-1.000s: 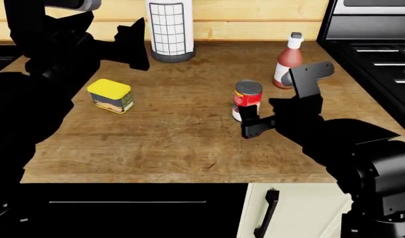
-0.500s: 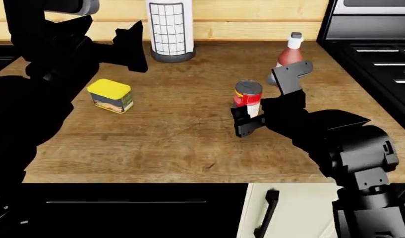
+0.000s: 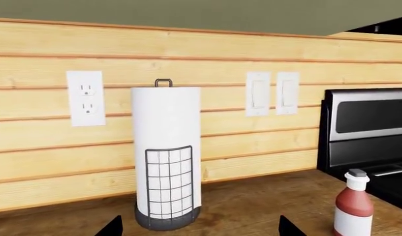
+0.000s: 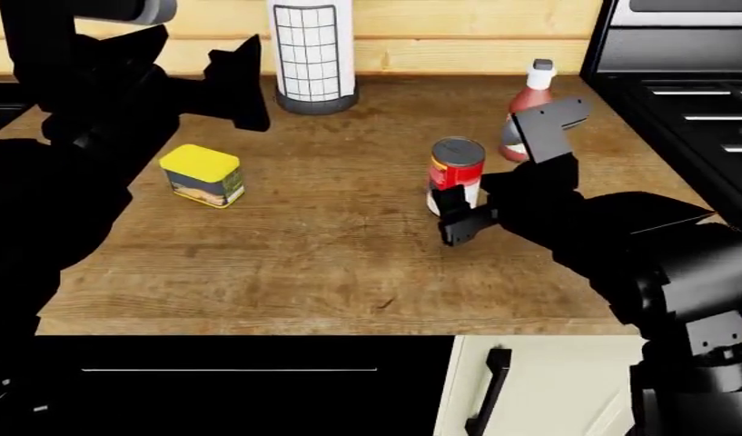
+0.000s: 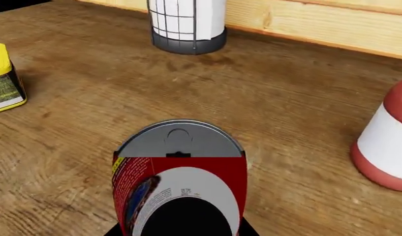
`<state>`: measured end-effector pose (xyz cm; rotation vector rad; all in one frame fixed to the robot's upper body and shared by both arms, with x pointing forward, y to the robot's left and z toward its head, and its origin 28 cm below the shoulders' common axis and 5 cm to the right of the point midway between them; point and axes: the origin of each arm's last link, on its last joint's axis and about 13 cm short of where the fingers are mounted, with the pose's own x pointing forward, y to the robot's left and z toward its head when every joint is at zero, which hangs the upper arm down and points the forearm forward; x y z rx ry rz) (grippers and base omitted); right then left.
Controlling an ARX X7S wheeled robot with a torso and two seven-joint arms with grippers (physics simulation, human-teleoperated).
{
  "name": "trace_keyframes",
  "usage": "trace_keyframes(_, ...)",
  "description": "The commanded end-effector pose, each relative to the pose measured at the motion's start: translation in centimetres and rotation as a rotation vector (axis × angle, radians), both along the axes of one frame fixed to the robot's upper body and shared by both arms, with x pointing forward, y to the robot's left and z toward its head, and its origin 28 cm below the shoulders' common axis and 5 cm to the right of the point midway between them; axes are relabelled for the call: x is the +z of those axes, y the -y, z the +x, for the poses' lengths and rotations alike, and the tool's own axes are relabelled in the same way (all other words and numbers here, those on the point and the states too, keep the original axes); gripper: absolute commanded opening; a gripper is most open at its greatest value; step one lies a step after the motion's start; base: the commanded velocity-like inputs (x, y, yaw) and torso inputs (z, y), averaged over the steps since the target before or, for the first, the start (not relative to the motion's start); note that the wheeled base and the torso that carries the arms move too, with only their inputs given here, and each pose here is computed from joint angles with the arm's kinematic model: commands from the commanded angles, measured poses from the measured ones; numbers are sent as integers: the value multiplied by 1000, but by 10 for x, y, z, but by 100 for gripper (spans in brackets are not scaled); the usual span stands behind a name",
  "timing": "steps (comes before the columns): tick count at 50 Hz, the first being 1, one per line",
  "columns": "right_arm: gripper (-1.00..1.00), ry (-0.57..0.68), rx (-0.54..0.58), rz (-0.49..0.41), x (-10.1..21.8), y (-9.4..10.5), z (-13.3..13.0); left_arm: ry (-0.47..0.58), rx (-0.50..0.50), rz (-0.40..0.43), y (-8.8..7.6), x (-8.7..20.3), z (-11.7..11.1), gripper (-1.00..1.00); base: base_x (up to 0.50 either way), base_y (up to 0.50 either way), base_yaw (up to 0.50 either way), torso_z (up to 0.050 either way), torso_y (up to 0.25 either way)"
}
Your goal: Pick the cans from the counter and place them in their designated side in the cabinet.
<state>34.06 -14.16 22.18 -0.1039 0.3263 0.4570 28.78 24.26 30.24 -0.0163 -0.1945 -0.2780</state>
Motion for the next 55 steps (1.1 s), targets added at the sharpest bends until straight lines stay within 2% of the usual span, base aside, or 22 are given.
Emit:
trace_keyframes(1,-100,101,-5,-1,39,2,-25,4,-27,-15,2,1,0,100,0,0,0,0,0)
trace_keyframes(12,-100,221,-24,-10,89,-2,-53,-3,-65,-43,6,-4,1,100,0,0,0,0,0)
trace_keyframes(28,-100,402,-123,-19,177,-4,-70,-4,-129,-84,8,-3,5,100,0,0,0,0,1)
trace_keyframes(32,-100,411,-140,-6,199,-3,-76,-37,-200,-141,7,2,2,100,0,0,0,0,0)
trace_keyframes(42,-100,366,-173,-1,257,10,-73,-41,-275,-163,5,12,-1,100,0,0,0,0,0)
trace_keyframes(49,-100,348,-125,-77,323,14,-62,-16,-294,-164,5,18,-2,100,0,0,0,0,1)
trace_keyframes(50,-100,350,-124,-83,329,15,-60,-13,-295,-164,5,19,-2,100,0,0,0,0,0)
trace_keyframes(53,-100,343,-1,-44,336,6,-54,-9,-304,-166,5,20,-1,100,0,0,0,0,0)
trace_keyframes(55,-100,350,-9,-73,338,7,-53,-5,-310,-163,6,22,-1,100,0,0,0,0,0)
